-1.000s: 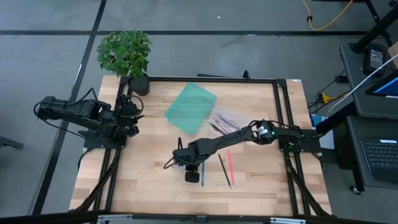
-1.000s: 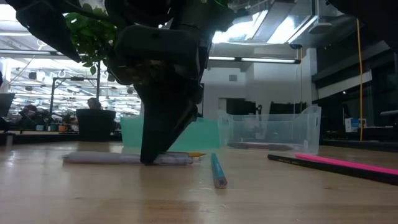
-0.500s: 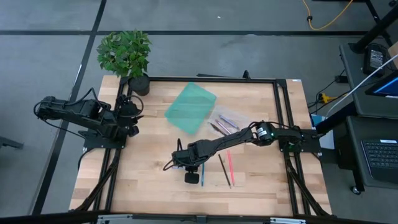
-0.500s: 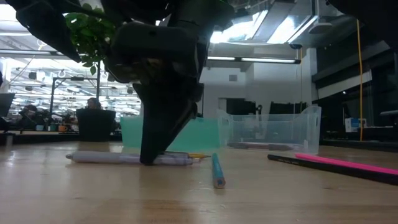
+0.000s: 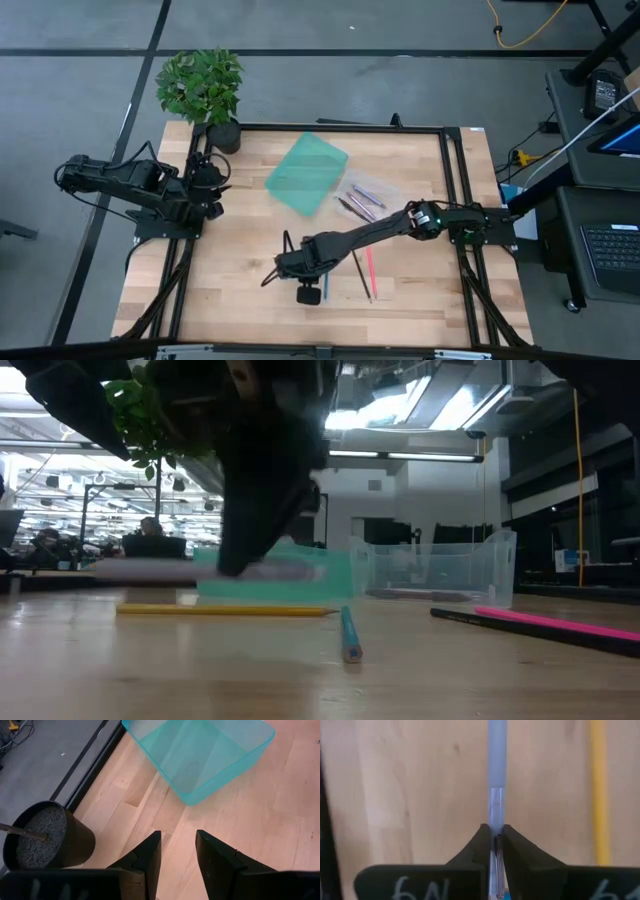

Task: Sort pens & pencils
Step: Put the light blue pen into the transparent bin

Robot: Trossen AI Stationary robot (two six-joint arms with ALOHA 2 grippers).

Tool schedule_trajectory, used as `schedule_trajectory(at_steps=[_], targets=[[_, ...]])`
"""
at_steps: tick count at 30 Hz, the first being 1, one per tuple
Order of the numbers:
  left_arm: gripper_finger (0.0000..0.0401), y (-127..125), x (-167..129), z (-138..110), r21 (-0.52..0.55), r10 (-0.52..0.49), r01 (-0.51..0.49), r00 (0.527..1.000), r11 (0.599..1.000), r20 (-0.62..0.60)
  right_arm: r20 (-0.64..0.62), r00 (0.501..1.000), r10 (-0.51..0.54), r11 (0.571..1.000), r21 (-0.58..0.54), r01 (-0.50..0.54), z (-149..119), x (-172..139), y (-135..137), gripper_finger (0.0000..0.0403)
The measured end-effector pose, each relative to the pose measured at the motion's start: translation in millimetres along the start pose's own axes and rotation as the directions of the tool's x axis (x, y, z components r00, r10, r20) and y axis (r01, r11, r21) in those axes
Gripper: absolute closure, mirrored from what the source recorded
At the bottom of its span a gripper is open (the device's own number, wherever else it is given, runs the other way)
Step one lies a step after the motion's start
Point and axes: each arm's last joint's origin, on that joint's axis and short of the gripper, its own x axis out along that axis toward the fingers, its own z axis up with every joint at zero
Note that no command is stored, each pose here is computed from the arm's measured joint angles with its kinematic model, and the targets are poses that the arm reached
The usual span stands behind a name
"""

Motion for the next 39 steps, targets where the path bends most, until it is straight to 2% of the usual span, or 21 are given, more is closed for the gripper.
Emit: schedule_trajectory(at_steps=[6,13,22,31,35,39], targets=[[0.0286,-1,0,0,-0.005,-0.017,0.017,1.0,1.0,-0.006,-0.102,0.974,-0.201,0.979,0.01,0.203,-8,-32,-4,0.0371],[0.0286,-1,0,0,-0.024,-0.037,0.037,0.999,0.999,-0.016,-0.226,0.865,-0.448,0.888,-0.001,0.46,-26,-58,-22,0.0371],[0.0286,-2,0,-1,-0.05,-0.069,0.067,0.997,0.997,-0.034,-0.154,0.851,-0.502,0.857,0.039,0.513,-18,-86,-42,0.0371],[0.0286,-2,0,-2,-0.074,-0.084,0.08,0.996,0.994,-0.044,-0.087,0.845,-0.528,0.817,0.219,0.533,-15,-126,-63,0.0372],[0.0286,-2,0,-2,-0.075,-0.084,0.08,0.996,0.994,-0.044,-0.108,0.839,-0.533,0.797,0.268,0.541,-17,-127,-74,0.0372],[0.0286,-2,0,-2,-0.075,-0.083,0.08,0.996,0.994,-0.044,-0.193,0.814,-0.548,0.762,0.286,0.581,-27,-113,-86,0.0372]])
